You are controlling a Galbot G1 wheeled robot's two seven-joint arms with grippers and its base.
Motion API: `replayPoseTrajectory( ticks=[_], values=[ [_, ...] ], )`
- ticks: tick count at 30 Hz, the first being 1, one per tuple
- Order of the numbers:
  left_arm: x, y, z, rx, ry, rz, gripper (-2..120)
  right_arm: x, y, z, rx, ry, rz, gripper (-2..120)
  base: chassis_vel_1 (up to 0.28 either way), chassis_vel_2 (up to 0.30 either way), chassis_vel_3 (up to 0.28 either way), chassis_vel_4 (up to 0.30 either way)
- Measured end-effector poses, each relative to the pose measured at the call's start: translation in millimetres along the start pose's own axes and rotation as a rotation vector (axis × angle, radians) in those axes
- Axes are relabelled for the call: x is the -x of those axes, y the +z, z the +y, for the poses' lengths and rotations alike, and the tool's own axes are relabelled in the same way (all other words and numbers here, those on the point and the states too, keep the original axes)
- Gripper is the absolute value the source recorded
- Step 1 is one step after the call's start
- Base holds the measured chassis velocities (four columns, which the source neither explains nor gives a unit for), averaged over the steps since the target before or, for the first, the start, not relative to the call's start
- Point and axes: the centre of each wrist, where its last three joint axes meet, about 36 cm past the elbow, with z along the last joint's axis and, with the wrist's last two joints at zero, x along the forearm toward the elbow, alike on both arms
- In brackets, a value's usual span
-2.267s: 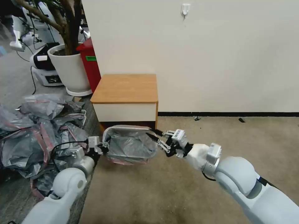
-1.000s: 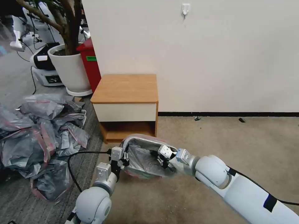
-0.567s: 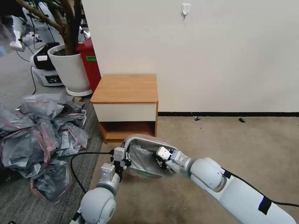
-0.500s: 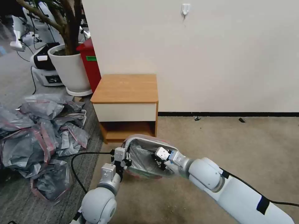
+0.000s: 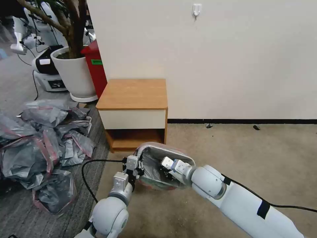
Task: Pick up the garbage bag from the table and place it over the trash can.
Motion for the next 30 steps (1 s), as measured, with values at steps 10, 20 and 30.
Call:
replayPoseTrajectory(
  ticks=[10, 20, 30],
  values=[
    [5, -2.9, -5.1, 0.007, 0.019, -0.010, 2, 23, 3, -4, -0.003, 0.004, 0.038, 0, 0.000, 0.000, 0.000, 0.000],
    [3, -4.5, -8.3, -0.002, 0.025, -0.012, 2, 34, 11, -6, -0.003, 0.017, 0.074, 0, 0.000, 0.000, 0.000, 0.000],
    [-2, -3.9, -10.1, -0.011, 0.027, -0.007, 2, 42, 20, -8, 0.002, 0.029, 0.106, 0, 0.000, 0.000, 0.000, 0.000]
  ],
)
